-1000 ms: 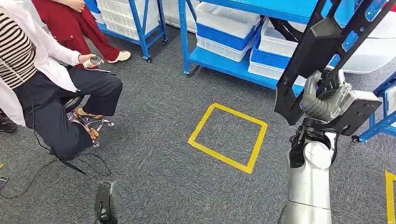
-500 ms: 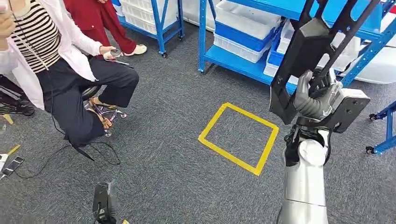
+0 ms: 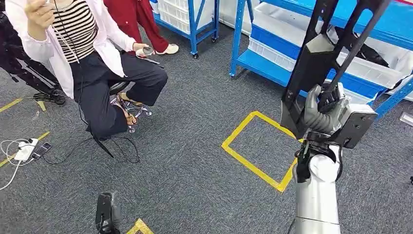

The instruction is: Take the parts from the cabinet and place them on the table.

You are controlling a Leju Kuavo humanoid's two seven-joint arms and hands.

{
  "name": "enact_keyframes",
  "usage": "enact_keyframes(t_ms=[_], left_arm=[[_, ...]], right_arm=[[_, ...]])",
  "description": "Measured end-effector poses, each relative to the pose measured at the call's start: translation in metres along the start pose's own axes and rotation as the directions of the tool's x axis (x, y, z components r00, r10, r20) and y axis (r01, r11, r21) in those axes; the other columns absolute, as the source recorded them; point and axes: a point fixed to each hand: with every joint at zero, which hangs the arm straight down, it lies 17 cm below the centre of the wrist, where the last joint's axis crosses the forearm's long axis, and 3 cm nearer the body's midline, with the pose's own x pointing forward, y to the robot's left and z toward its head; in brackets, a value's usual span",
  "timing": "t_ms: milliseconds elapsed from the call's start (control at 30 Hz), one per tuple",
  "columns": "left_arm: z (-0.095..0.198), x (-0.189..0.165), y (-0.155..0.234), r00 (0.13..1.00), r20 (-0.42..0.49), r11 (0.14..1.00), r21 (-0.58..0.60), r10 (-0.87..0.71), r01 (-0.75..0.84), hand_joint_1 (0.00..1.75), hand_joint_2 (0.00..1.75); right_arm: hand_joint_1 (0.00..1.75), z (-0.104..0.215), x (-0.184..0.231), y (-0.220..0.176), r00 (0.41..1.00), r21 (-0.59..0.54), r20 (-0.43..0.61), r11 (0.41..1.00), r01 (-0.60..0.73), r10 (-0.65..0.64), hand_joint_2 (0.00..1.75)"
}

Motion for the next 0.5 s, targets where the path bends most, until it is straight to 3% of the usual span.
enact_keyframes(t_ms=[500], left_arm=[[0.002, -0.003, 0.005, 1.000, -0.006, 0.999, 0.030, 0.013, -0.013, 0.00, 0.00]], right_arm=[[1.75, -0.007, 0.004, 0.015, 1.000, 0.044, 0.010, 0.999, 0.024, -0.024, 1.75]])
